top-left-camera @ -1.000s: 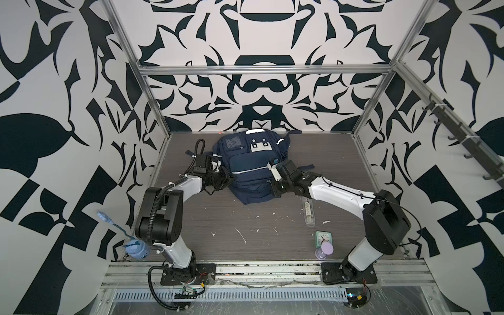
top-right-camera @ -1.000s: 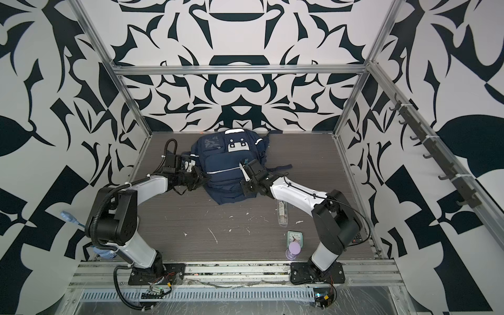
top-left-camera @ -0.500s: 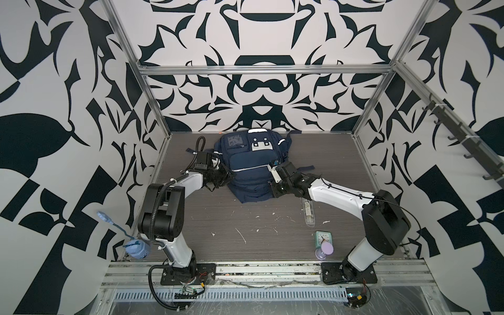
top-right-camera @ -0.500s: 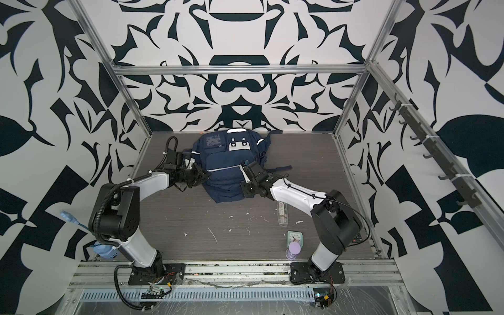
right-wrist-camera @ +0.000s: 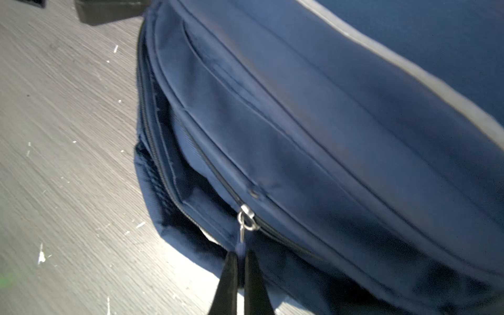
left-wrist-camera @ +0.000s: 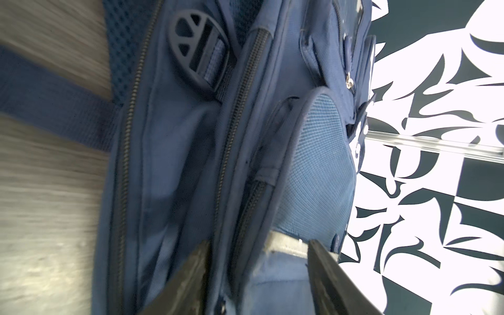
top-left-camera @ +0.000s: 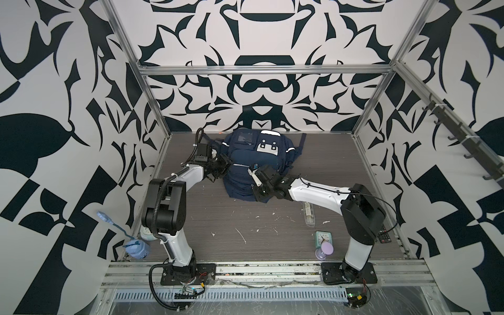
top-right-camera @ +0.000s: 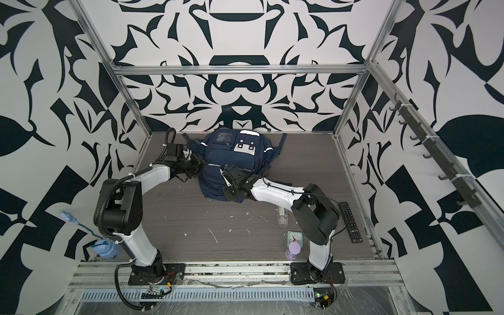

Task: Pack books, pencil case, and school supplies into a backpack
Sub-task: Zip the student bag at the top-center of the table.

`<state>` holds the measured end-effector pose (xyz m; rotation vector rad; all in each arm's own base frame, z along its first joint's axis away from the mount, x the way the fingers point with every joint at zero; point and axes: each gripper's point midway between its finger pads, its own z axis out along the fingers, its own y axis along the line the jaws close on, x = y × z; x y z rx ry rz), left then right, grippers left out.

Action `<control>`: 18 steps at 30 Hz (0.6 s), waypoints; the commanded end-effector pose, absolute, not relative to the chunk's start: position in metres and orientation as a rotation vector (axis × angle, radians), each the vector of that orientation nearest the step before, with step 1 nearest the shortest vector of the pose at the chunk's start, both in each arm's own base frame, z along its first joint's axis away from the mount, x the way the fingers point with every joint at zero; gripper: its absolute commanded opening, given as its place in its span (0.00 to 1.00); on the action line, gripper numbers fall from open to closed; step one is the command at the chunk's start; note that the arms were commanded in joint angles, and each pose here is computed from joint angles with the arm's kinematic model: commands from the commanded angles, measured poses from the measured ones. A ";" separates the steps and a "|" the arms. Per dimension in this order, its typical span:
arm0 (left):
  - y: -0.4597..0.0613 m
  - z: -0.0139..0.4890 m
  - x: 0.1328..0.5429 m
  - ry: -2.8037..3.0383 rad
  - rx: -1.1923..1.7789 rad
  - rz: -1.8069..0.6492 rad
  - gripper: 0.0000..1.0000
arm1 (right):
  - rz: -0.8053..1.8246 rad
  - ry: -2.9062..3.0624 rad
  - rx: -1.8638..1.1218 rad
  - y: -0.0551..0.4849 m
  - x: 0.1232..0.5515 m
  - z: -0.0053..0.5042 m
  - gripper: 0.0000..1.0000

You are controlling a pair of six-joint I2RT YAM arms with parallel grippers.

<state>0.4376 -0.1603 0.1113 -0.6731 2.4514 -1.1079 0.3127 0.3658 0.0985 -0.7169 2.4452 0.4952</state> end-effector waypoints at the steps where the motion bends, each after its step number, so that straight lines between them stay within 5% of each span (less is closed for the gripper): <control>1: -0.158 0.130 0.418 2.459 -0.614 -1.070 0.60 | 0.600 2.376 -0.740 0.391 0.313 0.129 0.00; 18: -0.197 0.111 0.353 2.586 -0.561 -1.144 0.64 | 0.614 2.359 -0.760 0.398 0.314 0.134 0.00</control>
